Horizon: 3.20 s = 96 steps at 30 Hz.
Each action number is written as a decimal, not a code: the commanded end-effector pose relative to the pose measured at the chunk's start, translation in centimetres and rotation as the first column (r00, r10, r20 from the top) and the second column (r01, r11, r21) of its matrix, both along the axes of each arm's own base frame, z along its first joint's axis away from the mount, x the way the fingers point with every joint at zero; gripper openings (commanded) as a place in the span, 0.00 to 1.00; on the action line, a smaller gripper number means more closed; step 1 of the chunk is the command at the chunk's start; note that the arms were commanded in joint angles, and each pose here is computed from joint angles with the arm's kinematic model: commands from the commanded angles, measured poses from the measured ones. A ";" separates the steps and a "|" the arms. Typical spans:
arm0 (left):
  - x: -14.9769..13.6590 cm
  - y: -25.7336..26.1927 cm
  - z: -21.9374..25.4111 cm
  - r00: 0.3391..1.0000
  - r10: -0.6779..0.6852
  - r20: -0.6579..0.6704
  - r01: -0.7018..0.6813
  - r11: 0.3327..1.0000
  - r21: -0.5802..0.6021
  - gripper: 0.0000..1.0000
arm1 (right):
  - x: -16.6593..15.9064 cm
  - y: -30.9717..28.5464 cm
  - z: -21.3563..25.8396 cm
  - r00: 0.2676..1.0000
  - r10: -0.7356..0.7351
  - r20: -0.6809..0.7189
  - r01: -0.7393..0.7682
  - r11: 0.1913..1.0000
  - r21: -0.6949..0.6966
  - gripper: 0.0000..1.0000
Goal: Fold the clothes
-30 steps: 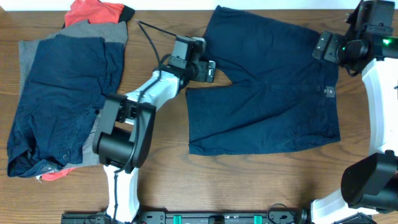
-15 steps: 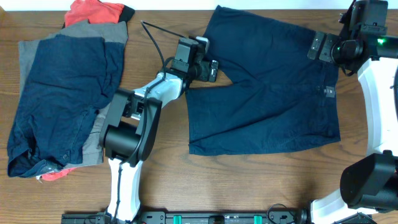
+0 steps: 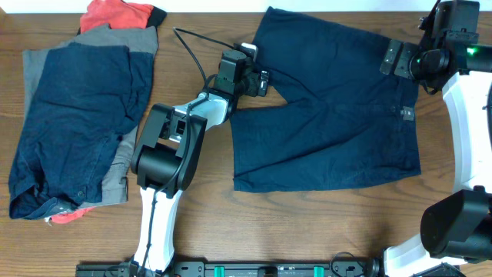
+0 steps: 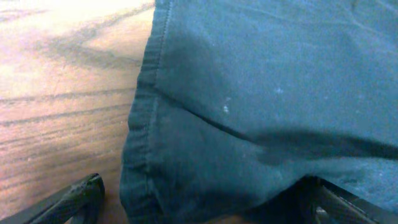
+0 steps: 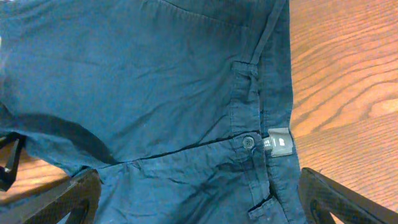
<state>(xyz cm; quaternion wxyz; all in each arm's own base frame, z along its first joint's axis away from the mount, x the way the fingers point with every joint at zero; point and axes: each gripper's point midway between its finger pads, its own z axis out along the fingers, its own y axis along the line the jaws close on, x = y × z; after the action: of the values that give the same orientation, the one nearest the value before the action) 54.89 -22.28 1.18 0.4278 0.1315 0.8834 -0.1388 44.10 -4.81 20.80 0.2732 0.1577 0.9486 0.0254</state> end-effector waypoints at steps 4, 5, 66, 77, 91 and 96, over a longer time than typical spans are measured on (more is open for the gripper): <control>0.2 0.5 -1.1 1.000 -0.006 0.001 0.006 0.999 0.046 0.37 | 0.0 1.0 -0.3 0.999 0.035 -0.009 -0.035 0.999 -0.003 0.99; 0.2 0.5 -1.1 1.000 -0.005 0.002 0.005 0.999 0.046 0.23 | 0.0 1.0 -0.3 0.999 0.035 -0.009 -0.035 0.999 -0.003 0.99; -30.4 12.4 14.4 0.485 0.384 -0.786 -0.495 0.861 0.115 0.87 | -19.9 0.4 2.2 0.814 -0.459 -0.355 0.483 0.876 -0.024 0.99; -34.9 7.4 6.0 0.280 0.478 -0.833 -0.516 0.806 0.289 0.86 | -20.7 2.1 -7.5 0.729 -0.483 -0.485 0.560 0.828 0.018 0.87; -36.7 8.7 3.1 0.041 0.674 -0.738 -0.750 0.508 0.423 0.75 | -20.9 2.7 -12.2 0.728 -0.474 -0.496 0.569 0.821 0.051 0.84; -36.7 7.3 2.5 0.010 0.618 -0.786 -0.772 0.505 0.387 0.71 | -20.5 2.7 -12.2 0.736 -0.474 -0.483 0.568 0.821 0.059 0.84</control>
<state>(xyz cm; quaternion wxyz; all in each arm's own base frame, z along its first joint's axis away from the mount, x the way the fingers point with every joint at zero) 18.22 -14.42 3.80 -0.0547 -0.4088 0.9109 -0.0125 23.67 -2.06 8.75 0.0267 0.4372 0.8989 0.0066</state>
